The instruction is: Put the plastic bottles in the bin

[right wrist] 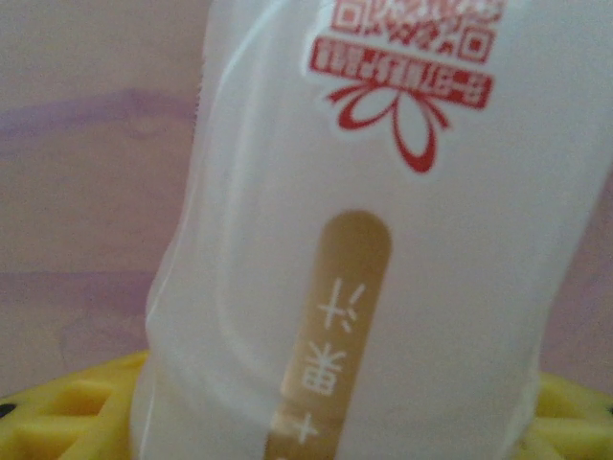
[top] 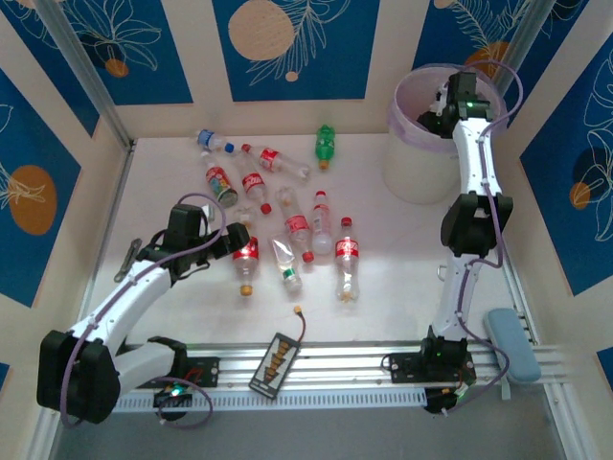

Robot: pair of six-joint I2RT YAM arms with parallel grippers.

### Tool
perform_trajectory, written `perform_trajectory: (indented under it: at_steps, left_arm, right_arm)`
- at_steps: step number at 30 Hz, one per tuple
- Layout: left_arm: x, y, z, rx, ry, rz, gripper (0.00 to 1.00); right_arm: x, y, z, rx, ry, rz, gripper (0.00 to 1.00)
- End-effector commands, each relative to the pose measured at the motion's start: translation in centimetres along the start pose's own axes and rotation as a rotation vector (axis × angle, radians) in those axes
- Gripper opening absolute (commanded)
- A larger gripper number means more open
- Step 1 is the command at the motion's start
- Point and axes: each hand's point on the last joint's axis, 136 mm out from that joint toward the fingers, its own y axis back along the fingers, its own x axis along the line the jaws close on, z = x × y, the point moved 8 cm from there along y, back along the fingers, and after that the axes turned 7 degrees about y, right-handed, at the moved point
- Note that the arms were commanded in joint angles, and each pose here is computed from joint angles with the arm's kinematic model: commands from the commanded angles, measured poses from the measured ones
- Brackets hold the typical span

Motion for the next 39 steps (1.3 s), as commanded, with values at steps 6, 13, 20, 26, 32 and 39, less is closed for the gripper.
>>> perform_trajectory:
  at_steps: [6,13,20,26,32,39]
  left_arm:
    - [0.2,-0.6,-0.4,0.015,-0.019,0.022,0.99]
    - [0.1,-1.2,-0.4,0.034,-0.023,0.030,1.00]
    - [-0.1,-1.4,-0.1,0.032,-0.049,0.052,1.00]
    - [-1.0,-1.9,1.4,0.015,-0.094,0.062,1.00]
    - [-1.5,-3.0,2.9,0.017,-0.147,0.116,1.00]
    - [-1.8,-5.3,2.8,0.057,-0.184,0.161,1.00]
  right_arm:
    - [-0.3,-2.1,-0.4,0.024,-0.008,0.056,0.78]
    - [-0.2,-1.2,0.1,0.002,-0.005,0.062,0.85]
    - [0.8,4.4,2.0,-0.100,0.031,0.055,0.99]
    - [2.0,11.9,3.6,-0.251,0.076,0.043,0.99]
    - [3.9,18.4,3.6,-0.372,0.146,0.015,0.99]
    - [8.4,24.0,-0.7,-0.404,0.191,0.085,0.99]
